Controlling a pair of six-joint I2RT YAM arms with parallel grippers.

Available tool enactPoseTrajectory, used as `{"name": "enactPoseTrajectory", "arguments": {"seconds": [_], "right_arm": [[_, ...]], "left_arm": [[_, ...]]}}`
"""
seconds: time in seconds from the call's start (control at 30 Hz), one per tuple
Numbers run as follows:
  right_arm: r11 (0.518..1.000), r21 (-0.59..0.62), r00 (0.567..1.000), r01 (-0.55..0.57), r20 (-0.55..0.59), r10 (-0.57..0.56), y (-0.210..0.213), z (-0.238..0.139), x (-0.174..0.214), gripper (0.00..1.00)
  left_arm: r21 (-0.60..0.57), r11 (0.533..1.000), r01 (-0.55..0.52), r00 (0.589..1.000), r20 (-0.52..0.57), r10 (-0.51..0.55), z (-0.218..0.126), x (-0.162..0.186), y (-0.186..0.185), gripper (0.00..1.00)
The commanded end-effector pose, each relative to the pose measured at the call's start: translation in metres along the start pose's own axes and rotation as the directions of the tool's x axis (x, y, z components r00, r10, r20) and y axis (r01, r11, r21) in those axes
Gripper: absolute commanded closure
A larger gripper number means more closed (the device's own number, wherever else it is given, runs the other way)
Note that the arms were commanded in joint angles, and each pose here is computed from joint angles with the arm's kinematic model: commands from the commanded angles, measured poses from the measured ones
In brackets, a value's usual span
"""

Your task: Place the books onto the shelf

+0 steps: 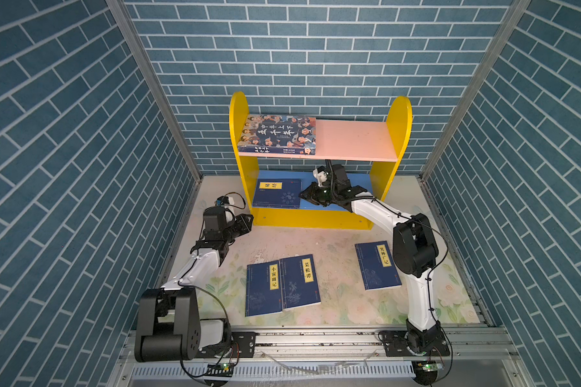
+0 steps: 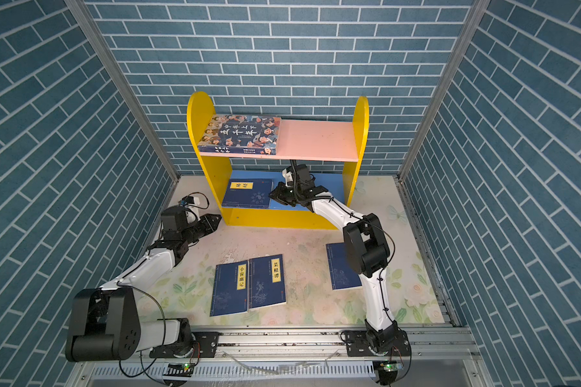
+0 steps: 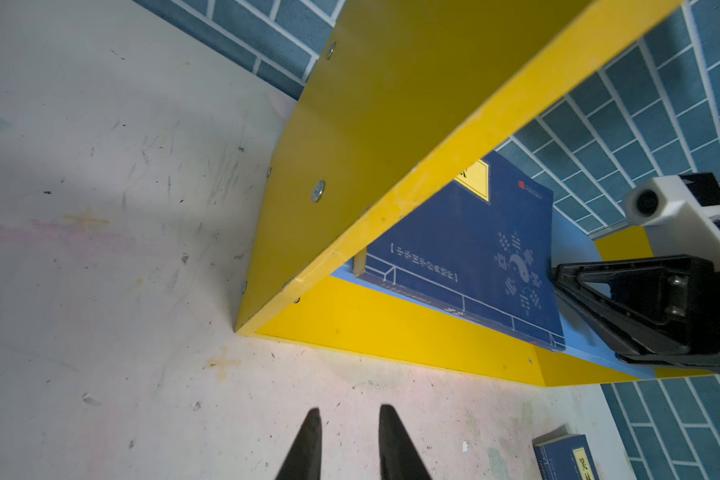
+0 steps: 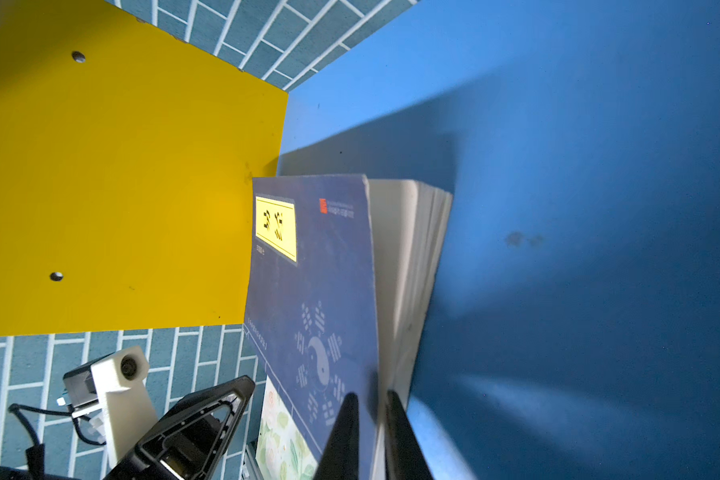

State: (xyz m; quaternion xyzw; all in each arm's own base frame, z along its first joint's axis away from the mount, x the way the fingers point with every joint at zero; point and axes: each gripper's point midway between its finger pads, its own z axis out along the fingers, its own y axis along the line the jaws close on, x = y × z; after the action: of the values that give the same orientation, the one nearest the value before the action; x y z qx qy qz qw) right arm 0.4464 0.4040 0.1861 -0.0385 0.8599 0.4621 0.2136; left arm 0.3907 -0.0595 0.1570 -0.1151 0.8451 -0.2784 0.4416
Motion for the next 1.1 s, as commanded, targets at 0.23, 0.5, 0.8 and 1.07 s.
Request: {"name": "enactPoseTrajectory", "arguments": {"seconds": [0.23, 0.5, 0.8, 1.07], "right_arm": [[0.999, -0.047, 1.0, 0.023, 0.014, -0.023, 0.017, 0.0, -0.004, 0.85], [0.998, -0.05, 1.0, 0.025, 0.01, -0.025, 0.017, 0.006, -0.007, 0.85], [0.999, -0.036, 1.0, 0.025, 0.008, -0.025, 0.013, 0.008, -0.008, 0.85], [0.999, -0.045, 1.0, 0.022, 0.008, -0.022, 0.014, 0.01, -0.009, 0.85]], "left_arm": [[-0.005, 1.0, 0.0, 0.998, 0.064, 0.0, 0.011, -0.017, 0.006, 0.75], [0.024, 1.0, 0.012, 0.999, 0.048, -0.013, 0.004, -0.012, -0.001, 0.73], [0.04, 0.999, 0.028, 0.999, 0.03, -0.03, 0.003, -0.009, -0.004, 0.73], [0.048, 0.998, 0.033, 0.999, 0.027, -0.035, 0.003, -0.009, -0.006, 0.7]]}}
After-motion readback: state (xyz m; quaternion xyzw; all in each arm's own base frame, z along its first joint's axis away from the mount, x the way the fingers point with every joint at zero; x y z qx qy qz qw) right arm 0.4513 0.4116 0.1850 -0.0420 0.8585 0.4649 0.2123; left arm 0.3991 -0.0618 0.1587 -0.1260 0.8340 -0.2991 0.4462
